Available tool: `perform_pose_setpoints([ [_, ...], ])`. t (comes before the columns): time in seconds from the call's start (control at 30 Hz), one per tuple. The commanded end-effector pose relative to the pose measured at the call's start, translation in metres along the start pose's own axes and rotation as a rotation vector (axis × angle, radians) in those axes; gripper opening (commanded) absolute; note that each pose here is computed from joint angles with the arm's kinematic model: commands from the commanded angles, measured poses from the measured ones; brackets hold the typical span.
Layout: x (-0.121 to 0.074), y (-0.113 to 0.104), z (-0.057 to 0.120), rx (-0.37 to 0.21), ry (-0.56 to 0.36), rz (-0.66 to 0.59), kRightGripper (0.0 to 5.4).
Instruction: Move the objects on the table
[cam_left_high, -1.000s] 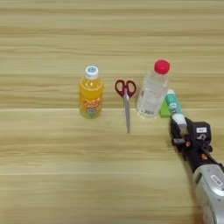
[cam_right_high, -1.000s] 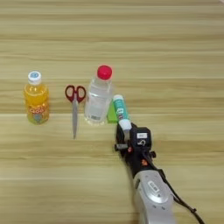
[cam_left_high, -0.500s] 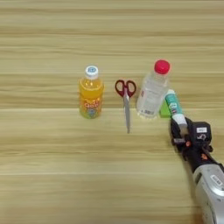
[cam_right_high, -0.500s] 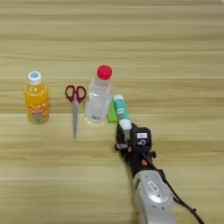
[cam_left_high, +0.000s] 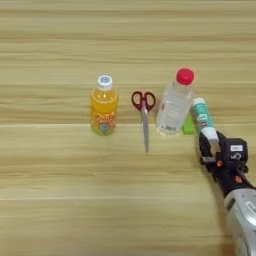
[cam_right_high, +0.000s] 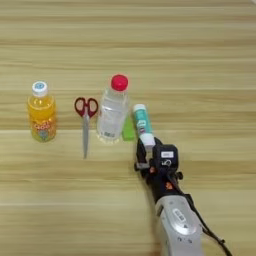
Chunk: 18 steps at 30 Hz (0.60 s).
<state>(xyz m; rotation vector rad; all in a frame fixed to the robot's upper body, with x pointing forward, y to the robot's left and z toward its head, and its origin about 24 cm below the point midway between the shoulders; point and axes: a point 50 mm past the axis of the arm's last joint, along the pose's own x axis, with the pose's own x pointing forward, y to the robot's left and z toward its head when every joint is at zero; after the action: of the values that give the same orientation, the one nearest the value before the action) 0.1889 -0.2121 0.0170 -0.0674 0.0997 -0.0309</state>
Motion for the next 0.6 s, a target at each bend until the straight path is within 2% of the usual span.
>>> perform_pose_setpoints([
  [0.03,-0.002,-0.002,0.029,-0.023,-0.126,-0.001,1.73],
  [0.3,-0.024,-0.001,0.038,-0.015,-0.117,0.006,1.73],
  [0.6,-0.052,0.002,0.028,-0.027,-0.031,0.047,1.73],
])
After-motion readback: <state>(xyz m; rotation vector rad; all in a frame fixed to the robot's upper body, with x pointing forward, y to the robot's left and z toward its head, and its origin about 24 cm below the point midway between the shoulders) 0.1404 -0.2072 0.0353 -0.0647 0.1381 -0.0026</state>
